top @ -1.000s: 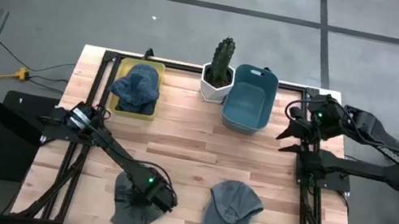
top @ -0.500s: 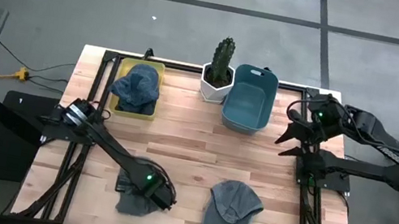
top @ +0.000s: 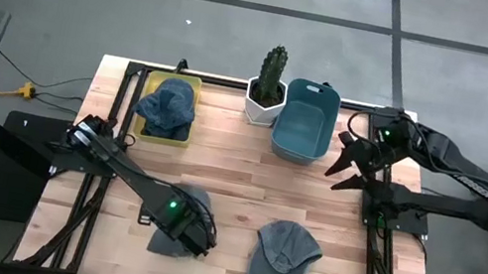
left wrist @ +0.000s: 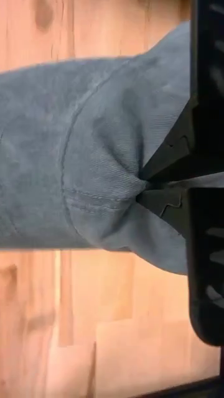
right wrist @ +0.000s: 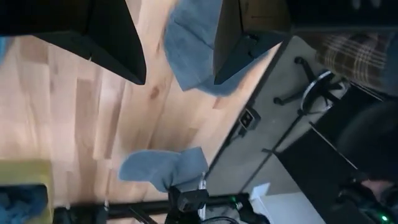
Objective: Pick & Place hat
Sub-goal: Put the left gray cap into the blue bin
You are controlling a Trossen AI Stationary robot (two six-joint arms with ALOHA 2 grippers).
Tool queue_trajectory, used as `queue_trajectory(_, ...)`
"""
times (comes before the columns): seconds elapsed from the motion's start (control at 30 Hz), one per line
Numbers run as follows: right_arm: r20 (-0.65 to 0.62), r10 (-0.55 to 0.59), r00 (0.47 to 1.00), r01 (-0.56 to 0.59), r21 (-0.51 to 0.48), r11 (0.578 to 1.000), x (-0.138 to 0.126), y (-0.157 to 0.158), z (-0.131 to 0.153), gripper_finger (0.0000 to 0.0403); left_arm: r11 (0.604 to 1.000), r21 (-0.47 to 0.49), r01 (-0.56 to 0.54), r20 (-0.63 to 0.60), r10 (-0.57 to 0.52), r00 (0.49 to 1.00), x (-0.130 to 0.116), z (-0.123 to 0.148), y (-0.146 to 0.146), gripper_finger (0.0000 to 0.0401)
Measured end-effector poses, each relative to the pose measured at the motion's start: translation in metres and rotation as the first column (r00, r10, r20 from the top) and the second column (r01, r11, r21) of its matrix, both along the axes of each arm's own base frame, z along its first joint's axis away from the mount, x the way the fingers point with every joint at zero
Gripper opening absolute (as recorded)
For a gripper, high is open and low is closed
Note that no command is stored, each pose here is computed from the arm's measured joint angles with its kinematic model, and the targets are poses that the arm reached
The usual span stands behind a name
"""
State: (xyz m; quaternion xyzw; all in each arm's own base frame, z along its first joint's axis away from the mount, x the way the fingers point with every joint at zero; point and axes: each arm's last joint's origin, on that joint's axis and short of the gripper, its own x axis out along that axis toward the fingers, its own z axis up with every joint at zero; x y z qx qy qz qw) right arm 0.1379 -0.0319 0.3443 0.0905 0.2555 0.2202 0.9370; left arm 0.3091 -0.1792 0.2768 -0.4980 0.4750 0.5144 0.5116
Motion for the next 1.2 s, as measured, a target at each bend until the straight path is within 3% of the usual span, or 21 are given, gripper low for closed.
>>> queue_trajectory(0.13, 0.056, 0.082, 0.995, -0.079, -0.053, 0.995, 0.009, -0.002, -0.001, 0.0181, 0.999, 0.051, 0.004, 0.039, -0.006, 0.999, 0.0, 0.02, 0.002, 0.0)
queue_trajectory(0.27, 0.091, 0.178, 0.98, -0.151, -0.241, 0.959, 0.017, 0.002, -0.005, 0.0181, 0.997, 0.077, -0.001, 0.069, -0.005, 0.998, -0.001, 0.033, 0.004, 0.0)
queue_trajectory(0.47, 0.149, 0.317, 0.937, -0.209, -0.489, 0.847, 0.037, 0.016, -0.006, 0.0181, 0.991, 0.135, -0.012, 0.145, -0.008, 0.989, 0.005, 0.052, 0.015, 0.0)
queue_trajectory(0.7, 0.114, 0.452, 0.885, -0.272, -0.661, 0.699, 0.059, 0.039, -0.015, 0.0181, 0.985, 0.171, 0.024, 0.213, -0.06, 0.975, 0.018, 0.076, 0.044, 0.0)
queue_trajectory(0.87, 0.087, 0.454, 0.887, -0.255, -0.726, 0.638, 0.076, 0.054, -0.022, 0.0181, 0.98, 0.188, 0.061, 0.237, -0.105, 0.966, 0.027, 0.09, 0.07, 0.0)
queue_trajectory(1.2, 0.154, 0.35, 0.924, -0.091, -0.799, 0.594, 0.102, 0.076, -0.025, 0.0181, 0.966, 0.236, 0.102, 0.324, -0.177, 0.929, 0.046, 0.108, 0.119, 0.0)
